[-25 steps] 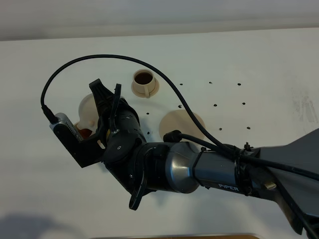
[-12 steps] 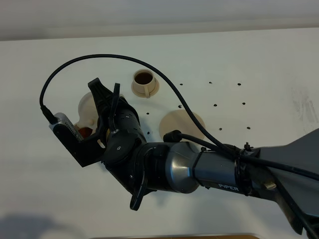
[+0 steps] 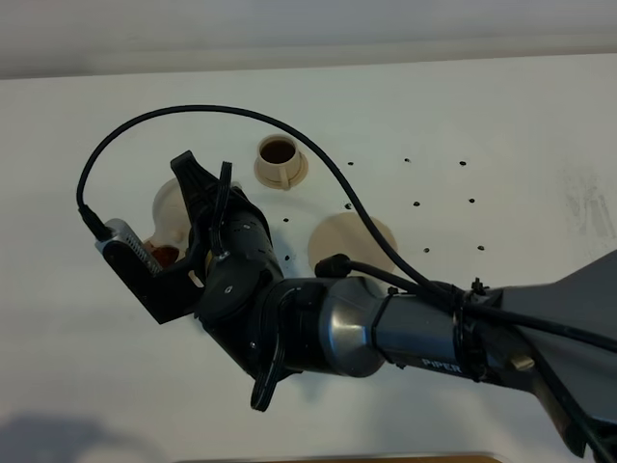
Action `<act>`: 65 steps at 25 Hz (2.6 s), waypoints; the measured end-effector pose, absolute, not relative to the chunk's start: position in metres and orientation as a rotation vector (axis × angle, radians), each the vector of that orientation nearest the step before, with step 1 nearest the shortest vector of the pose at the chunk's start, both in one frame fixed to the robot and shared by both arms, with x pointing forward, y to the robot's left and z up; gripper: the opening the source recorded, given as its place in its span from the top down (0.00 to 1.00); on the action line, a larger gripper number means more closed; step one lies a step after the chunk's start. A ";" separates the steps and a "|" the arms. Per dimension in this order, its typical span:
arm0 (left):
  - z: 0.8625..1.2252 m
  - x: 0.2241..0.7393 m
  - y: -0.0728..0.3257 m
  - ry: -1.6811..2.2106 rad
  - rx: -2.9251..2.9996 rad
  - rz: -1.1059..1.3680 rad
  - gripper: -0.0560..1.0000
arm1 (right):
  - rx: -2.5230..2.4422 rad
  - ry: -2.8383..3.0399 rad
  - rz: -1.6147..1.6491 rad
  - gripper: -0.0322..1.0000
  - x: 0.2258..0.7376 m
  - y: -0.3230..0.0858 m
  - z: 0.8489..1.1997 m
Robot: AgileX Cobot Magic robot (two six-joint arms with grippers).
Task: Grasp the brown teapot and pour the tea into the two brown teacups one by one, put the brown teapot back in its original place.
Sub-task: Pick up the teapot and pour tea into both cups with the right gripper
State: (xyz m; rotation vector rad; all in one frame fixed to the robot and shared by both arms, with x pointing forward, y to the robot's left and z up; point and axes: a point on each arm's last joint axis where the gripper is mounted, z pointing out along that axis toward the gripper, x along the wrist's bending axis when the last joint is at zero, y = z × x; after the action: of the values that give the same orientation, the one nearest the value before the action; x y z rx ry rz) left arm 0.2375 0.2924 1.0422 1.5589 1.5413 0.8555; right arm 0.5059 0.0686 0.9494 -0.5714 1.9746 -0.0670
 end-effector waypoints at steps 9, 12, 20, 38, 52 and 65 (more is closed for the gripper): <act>1.042 0.238 0.292 1.542 1.558 0.855 0.48 | -0.568 1.973 -0.073 0.89 0.506 0.068 0.950; 1.042 0.238 0.292 1.542 1.558 0.855 0.48 | -0.567 1.973 -0.074 0.89 0.506 0.068 0.950; 1.042 0.238 0.292 1.541 1.559 0.856 0.48 | -0.574 1.968 -0.075 0.89 0.502 0.071 0.950; 1.042 0.238 0.292 1.540 1.560 0.856 0.48 | -0.561 1.964 -0.093 0.89 0.502 0.069 0.951; 1.042 0.238 0.292 1.541 1.559 0.856 0.48 | -0.569 1.956 -0.099 0.89 0.502 0.069 0.951; 1.042 0.238 0.292 1.541 1.559 0.856 0.48 | -0.631 1.933 -0.129 0.89 0.499 0.072 0.951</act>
State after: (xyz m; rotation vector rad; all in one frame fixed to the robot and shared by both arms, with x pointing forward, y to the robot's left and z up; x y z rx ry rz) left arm 0.2375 0.2924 1.0422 1.5592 1.5411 0.8557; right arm 0.4990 0.0719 0.9513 -0.6313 1.9335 -0.1293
